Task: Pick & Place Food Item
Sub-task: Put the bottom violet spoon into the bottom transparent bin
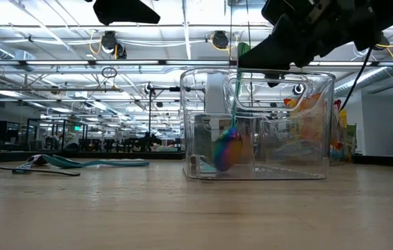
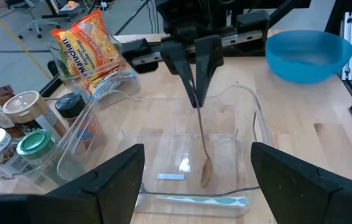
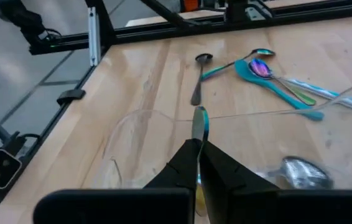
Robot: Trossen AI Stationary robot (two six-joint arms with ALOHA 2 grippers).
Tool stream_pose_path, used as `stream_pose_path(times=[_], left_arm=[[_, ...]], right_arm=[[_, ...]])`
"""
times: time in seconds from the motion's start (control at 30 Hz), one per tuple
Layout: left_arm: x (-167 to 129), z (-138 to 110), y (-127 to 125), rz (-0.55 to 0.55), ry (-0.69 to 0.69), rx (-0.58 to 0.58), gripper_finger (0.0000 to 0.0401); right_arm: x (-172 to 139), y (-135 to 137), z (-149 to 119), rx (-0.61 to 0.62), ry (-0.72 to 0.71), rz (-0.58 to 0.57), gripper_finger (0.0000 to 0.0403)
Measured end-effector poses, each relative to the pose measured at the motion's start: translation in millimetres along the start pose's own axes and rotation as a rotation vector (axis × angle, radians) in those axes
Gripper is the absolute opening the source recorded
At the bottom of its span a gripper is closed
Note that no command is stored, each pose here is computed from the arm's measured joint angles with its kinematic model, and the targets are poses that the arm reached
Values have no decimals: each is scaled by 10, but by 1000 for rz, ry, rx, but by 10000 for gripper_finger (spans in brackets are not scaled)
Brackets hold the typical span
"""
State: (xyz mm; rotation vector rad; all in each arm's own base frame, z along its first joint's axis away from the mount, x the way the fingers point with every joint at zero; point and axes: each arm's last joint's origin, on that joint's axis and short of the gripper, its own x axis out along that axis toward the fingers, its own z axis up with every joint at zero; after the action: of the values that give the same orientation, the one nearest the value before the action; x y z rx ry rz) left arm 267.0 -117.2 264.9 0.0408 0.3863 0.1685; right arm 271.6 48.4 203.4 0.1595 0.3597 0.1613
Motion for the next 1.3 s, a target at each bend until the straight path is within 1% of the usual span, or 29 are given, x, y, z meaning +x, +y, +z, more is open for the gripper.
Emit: stream_pose_path(times=[0.07, 0.1, 0.2, 0.27, 0.4, 0.53, 0.7, 0.8, 0.9, 0.97, 1.07, 1.3], left_arm=[[0, -3, 1, 0, 3, 1, 296], [0, -5, 1, 0, 4, -1, 296], [0, -4, 1, 0, 4, -13, 296], [0, -5, 1, 0, 4, -15, 296], [0, -4, 1, 0, 4, -16, 296], [0, -2, 0, -1, 2, -17, 296], [0, -6, 1, 0, 6, -15, 296], [0, -7, 1, 0, 7, -15, 296], [0, -10, 2, 0, 9, -15, 296], [0, -10, 2, 0, 9, -16, 296], [0, -10, 2, 0, 9, -16, 296], [0, -10, 2, 1, 9, -17, 296]], right_arm=[[-37, 18, 14, -24, -2, -44, 0], [-48, 24, 15, -40, -6, -86, 0], [-53, 27, -9, -117, 2, -208, 0], [-39, 19, -28, -173, 9, -257, 0], [15, -5, -85, -239, 44, -305, 0], [75, -53, -132, -255, 65, -316, 0], [128, -69, -183, -258, 81, -315, 7], [140, -69, -219, -256, 101, -282, 13], [142, -59, -220, -214, 101, -247, 21], [143, -56, -223, -181, 99, -243, 31], [143, -55, -222, -153, 96, -237, 52], [151, -25, -221, -19, 100, -99, 122]])
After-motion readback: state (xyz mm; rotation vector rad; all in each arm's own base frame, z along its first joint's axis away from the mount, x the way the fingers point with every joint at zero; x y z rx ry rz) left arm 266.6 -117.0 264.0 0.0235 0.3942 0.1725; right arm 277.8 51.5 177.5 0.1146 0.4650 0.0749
